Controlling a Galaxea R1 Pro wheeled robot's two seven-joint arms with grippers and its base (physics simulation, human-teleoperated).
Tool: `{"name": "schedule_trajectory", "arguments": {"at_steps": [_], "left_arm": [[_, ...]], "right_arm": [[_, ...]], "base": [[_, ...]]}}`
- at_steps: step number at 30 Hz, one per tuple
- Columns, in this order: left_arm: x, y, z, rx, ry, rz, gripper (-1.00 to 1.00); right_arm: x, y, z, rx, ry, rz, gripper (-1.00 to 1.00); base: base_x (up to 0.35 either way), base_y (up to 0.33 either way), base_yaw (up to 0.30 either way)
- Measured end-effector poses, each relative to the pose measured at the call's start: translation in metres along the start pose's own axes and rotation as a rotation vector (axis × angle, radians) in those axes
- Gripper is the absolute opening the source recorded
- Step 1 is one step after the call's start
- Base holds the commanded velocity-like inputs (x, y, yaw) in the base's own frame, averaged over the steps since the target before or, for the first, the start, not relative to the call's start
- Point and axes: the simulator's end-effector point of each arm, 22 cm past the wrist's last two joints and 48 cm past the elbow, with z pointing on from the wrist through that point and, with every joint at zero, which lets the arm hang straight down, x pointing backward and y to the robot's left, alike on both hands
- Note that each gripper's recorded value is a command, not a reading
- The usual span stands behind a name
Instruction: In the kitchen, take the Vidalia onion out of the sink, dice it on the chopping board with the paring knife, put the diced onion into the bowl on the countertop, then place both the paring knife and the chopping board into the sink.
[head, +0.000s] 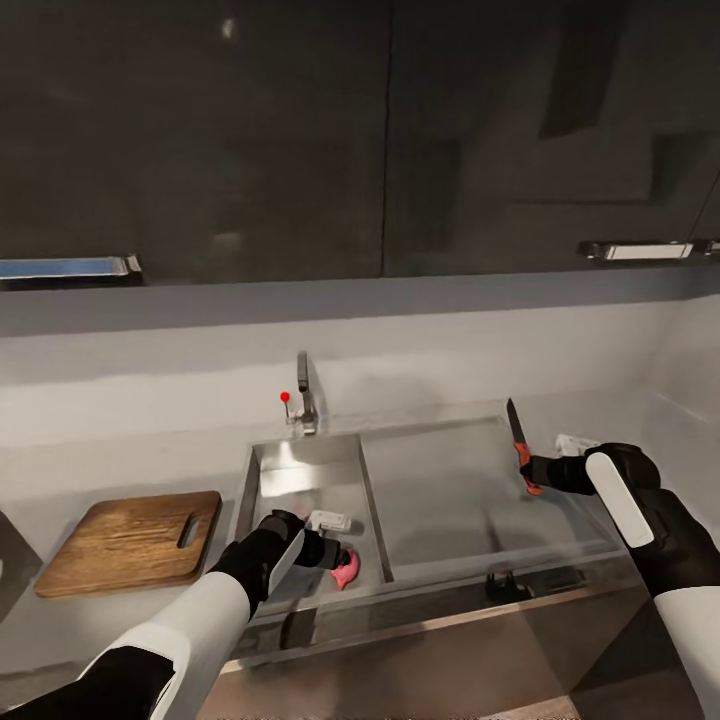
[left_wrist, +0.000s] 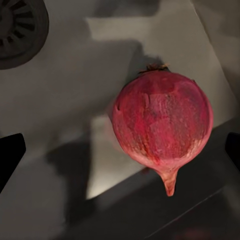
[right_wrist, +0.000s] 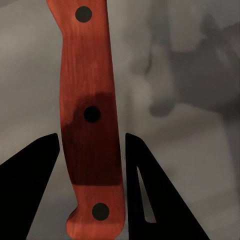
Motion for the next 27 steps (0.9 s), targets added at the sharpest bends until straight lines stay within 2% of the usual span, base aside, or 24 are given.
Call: {"name": "schedule_trajectory", "arguments": {"at_steps": [11, 21, 27], "left_arm": [[0.0013, 0.0002, 0.0019, 0.001, 0.003, -0.001, 1.0], [0.0027, 0.0003, 0.0038, 0.002, 0.006, -0.002, 1.0], [-0.002, 0.0003, 0.0038, 0.002, -0.014, 0.001, 1.0]], "right_arm": [[0.0002, -0.0028, 0.0014, 0.002, 0.001, 0.009, -1.0], [0.0015, -0.0029, 0.0034, 0.002, 0.004, 0.009, -1.0], [0.0017, -0.003, 0.0037, 0.002, 0.005, 0.009, -1.0]], "base": [[0.0, 0.0, -0.002], [0.0, 0.0, -0.11], [0.0, 0.0, -0.006]]}}
